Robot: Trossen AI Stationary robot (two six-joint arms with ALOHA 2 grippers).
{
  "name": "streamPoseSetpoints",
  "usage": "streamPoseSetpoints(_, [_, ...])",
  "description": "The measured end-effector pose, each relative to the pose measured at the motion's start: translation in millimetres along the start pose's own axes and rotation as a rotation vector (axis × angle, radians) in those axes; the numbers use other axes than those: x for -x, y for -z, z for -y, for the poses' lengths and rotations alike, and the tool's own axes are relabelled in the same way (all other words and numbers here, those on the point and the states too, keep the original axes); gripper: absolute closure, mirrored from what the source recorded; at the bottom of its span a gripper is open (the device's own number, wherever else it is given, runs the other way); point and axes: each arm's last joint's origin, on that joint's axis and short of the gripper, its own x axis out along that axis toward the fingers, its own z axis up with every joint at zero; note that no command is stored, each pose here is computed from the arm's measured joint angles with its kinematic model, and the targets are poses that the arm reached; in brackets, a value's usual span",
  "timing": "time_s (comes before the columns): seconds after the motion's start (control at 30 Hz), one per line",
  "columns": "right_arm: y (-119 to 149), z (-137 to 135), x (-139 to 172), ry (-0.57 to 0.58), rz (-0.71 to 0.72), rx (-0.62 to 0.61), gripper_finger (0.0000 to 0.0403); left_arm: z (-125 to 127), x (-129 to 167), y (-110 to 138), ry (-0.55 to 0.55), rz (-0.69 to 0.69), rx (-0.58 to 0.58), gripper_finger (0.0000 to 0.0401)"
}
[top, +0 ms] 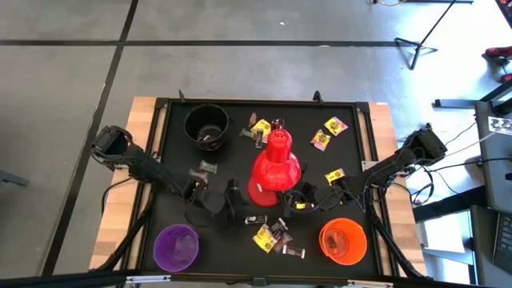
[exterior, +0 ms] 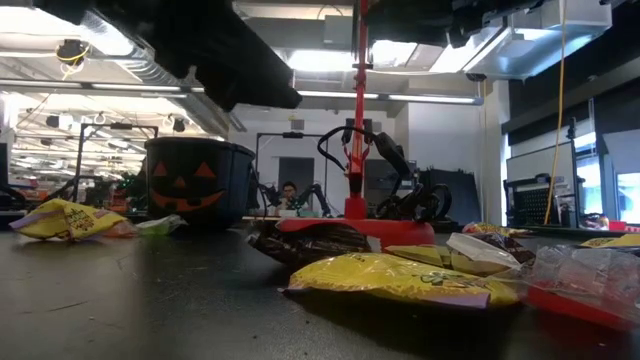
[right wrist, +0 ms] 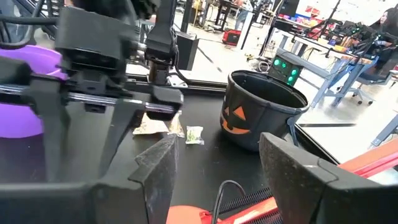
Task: Organize candy in baskets
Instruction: Put the brown chocolate bar into the black bucket
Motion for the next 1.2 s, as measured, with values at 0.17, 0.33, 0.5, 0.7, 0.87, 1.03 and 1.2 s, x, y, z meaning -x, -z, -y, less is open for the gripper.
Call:
streamPoseSetpoints(0.17, [0, 0, 0, 0.001, 0.000, 0.000, 0.0178, 11, -17, 13, 0.027, 0.021, -0.068, 0.0183])
streamPoseSetpoints(0.33, [1, 0, 0, 0.000, -0.004, -0.001, 0.0178, 15, -39, 32, 0.069, 0.022, -0.084, 0.0168])
streamPoseSetpoints(0.5, [1, 0, 0, 0.002, -0.004, -0.001, 0.0178, 18, -55, 44, 0.079, -0.022, -0.092, 0.0168])
streamPoseSetpoints(0.7, [1, 0, 0, 0.001, -0.004, -0.004, 0.0178, 19, -77, 55, 0.057, -0.084, -0.104, 0.0167])
streamPoseSetpoints(0.87, [1, 0, 0, 0.001, -0.005, -0.003, 0.0178, 11, -84, 58, -0.018, -0.091, -0.076, 0.0168])
streamPoseSetpoints(1.03, [1, 0, 0, 0.001, -0.005, -0.003, 0.0178, 5, -86, 58, -0.064, -0.102, -0.058, 0.0193])
streamPoseSetpoints(1.2, [1, 0, 0, 0.001, -0.009, 0.001, 0.0178, 3, -86, 59, -0.071, -0.116, -0.060, 0.0253])
